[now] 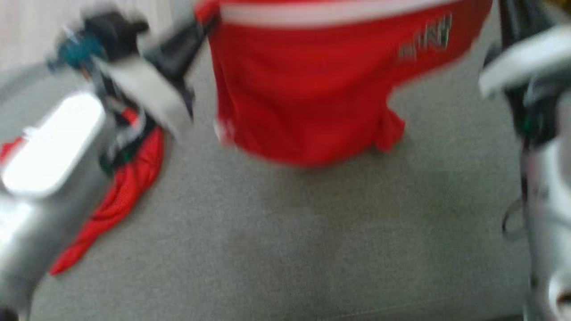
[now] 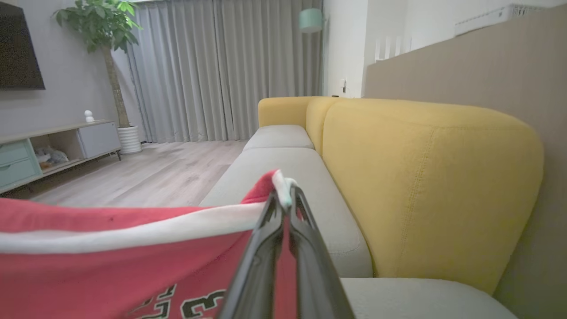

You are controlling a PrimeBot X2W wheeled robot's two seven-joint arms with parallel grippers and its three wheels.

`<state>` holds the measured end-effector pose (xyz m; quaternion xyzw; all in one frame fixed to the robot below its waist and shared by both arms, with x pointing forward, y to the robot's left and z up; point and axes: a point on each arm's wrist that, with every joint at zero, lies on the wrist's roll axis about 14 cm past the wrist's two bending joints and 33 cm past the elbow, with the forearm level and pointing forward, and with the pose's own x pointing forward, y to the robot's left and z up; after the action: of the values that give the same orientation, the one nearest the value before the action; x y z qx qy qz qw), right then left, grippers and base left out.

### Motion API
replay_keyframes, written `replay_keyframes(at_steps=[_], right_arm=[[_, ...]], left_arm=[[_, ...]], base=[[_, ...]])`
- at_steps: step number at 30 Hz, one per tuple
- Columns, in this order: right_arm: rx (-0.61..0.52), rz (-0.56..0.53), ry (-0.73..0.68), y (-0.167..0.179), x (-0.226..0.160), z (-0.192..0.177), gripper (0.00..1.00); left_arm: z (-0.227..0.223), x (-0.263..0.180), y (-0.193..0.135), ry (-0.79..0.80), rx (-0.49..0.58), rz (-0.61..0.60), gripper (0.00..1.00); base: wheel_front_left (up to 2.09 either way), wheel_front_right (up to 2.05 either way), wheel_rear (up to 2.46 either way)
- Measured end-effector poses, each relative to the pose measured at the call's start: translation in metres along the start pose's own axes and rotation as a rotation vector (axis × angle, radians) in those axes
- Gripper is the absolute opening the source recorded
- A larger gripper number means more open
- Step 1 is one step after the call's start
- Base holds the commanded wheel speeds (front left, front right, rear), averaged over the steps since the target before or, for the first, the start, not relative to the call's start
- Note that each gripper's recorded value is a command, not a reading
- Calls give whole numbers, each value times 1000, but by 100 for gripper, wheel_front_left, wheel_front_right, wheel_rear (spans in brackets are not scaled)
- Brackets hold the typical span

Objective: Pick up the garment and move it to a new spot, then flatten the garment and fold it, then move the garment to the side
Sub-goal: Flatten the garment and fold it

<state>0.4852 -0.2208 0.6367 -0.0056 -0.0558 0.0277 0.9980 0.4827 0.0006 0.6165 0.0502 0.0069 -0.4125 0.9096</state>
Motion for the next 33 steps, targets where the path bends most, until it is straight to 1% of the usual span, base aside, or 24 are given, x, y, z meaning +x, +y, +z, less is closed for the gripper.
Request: replay_keyframes(at_steps=[4,6,9,12,14,18,20,22,24,28,31,33], right_arm=[[31,0,-14,-4,54,13,0],[25,-2,-59,-5,80,27,0],[2,-15,-144,-10,111,47,0],[-9,-39,-172,-17,129,45,0],[-21,-57,-136,-23,134,26,0],[-23,-78,31,-30,127,-36,0],[9,-89,115,-31,118,-64,0],[0,-87,218,-32,104,-93,0],[-20,-92,317,-39,88,-119,0],[-88,-96,556,-55,43,-171,0],[-89,-90,677,-57,12,-195,0],[-86,-93,731,-63,-5,-201,0]], left_arm=[[18,37,46,-29,22,71,0],[30,55,72,-67,33,118,0],[58,77,106,-174,40,186,0],[76,94,121,-272,20,211,0],[70,104,122,-291,0,214,0],[26,114,104,-215,-71,181,0],[-1,112,91,-166,-85,158,0],[-32,109,71,-96,-92,113,0],[-64,100,48,-29,-127,67,0],[-124,71,3,112,-169,-24,0],[-150,46,-24,183,-195,-77,0],[-158,33,-42,211,-200,-111,0]], base=[[0,0,0],[0,0,0],[0,0,0],[0,0,0],[0,0,0],[0,0,0],[0,0,0],[0,0,0],[0,0,0],[0,0,0],[0,0,0],[0,0,0]])
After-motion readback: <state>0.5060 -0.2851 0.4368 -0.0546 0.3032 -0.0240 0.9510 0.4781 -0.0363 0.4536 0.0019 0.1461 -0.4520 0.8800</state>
